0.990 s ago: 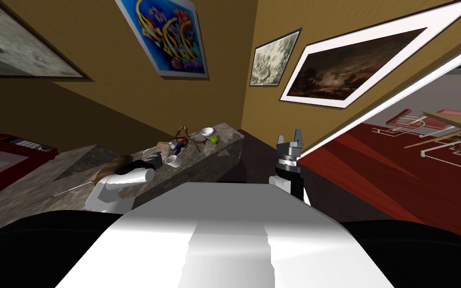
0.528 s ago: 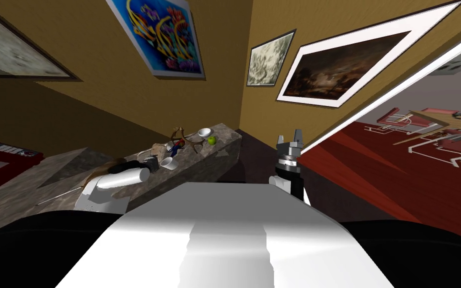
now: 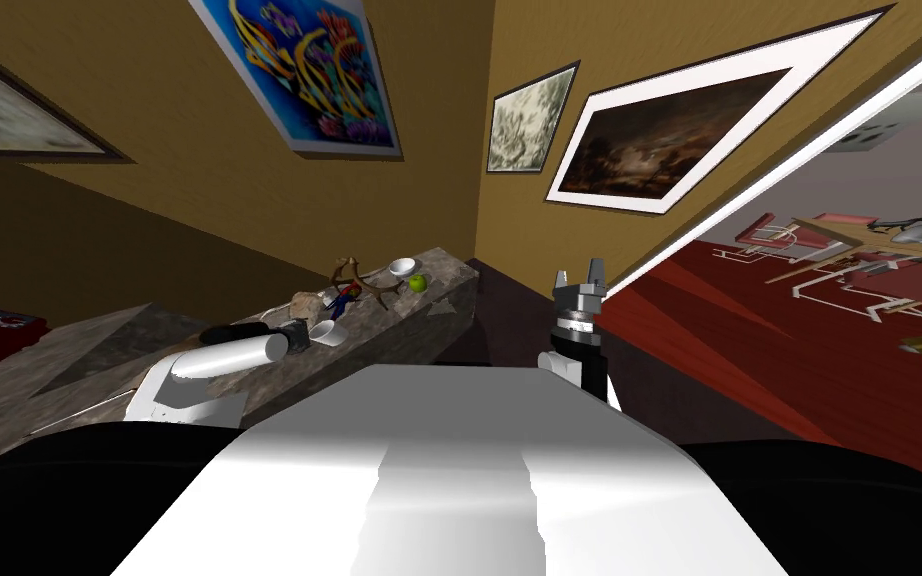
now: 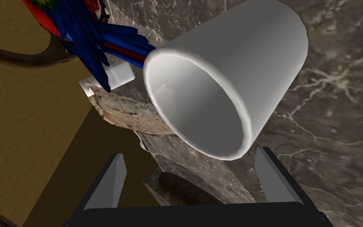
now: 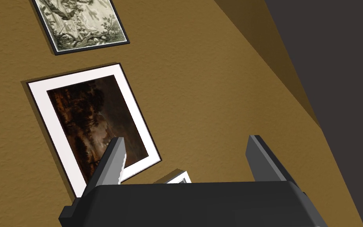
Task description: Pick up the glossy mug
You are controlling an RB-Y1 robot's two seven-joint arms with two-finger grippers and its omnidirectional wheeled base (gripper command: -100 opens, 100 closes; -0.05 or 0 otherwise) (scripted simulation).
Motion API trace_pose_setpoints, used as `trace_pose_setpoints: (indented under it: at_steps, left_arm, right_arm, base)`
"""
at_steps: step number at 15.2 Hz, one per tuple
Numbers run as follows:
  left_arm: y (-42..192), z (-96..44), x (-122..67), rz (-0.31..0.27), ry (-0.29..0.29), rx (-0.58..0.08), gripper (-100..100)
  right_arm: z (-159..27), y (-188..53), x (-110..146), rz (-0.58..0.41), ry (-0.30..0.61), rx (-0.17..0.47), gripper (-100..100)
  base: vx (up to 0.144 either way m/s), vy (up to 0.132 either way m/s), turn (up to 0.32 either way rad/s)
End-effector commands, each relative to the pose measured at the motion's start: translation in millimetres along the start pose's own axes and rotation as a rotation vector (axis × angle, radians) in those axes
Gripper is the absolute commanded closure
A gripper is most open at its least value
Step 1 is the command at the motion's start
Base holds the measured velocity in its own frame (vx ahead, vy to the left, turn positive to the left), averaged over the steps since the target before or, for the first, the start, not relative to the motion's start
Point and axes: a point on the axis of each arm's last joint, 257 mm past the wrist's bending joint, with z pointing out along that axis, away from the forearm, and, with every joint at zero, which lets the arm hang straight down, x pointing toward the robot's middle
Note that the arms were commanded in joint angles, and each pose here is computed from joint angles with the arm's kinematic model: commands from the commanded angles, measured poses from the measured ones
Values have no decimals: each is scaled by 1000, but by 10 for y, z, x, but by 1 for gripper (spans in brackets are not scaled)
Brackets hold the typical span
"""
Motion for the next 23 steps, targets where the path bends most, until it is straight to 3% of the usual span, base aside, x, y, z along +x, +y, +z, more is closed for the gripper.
trace_pose_setpoints:
  at_steps: [1, 5, 8, 12, 15, 23]
  left_arm:
    - [87, -11, -22, -4, -3, -32, -100]
    - [237, -42, -212, -57, -19, -117, -100]
    - [352, -58, -213, -57, -20, -162, -100]
    - [497, -118, -359, -109, -30, -242, -100]
    - [606, -147, -355, -109, -31, -286, -100]
    - [911, -317, -493, -179, -36, -440, -100]
  right_arm:
    - [0, 0, 0, 0, 0, 0, 0]
    - [0, 0, 0, 0, 0, 0, 0]
    - [0, 0, 0, 0, 0, 0, 0]
    - [0, 0, 0, 0, 0, 0, 0]
    - [0, 0, 0, 0, 0, 0, 0]
    - [0, 0, 0, 0, 0, 0, 0]
  base:
    - [13, -21, 1]
    - [22, -31, -76]
    - [26, -20, -35]
    - [27, -19, -68]
    - [28, -16, -38]
    - [33, -4, -61]
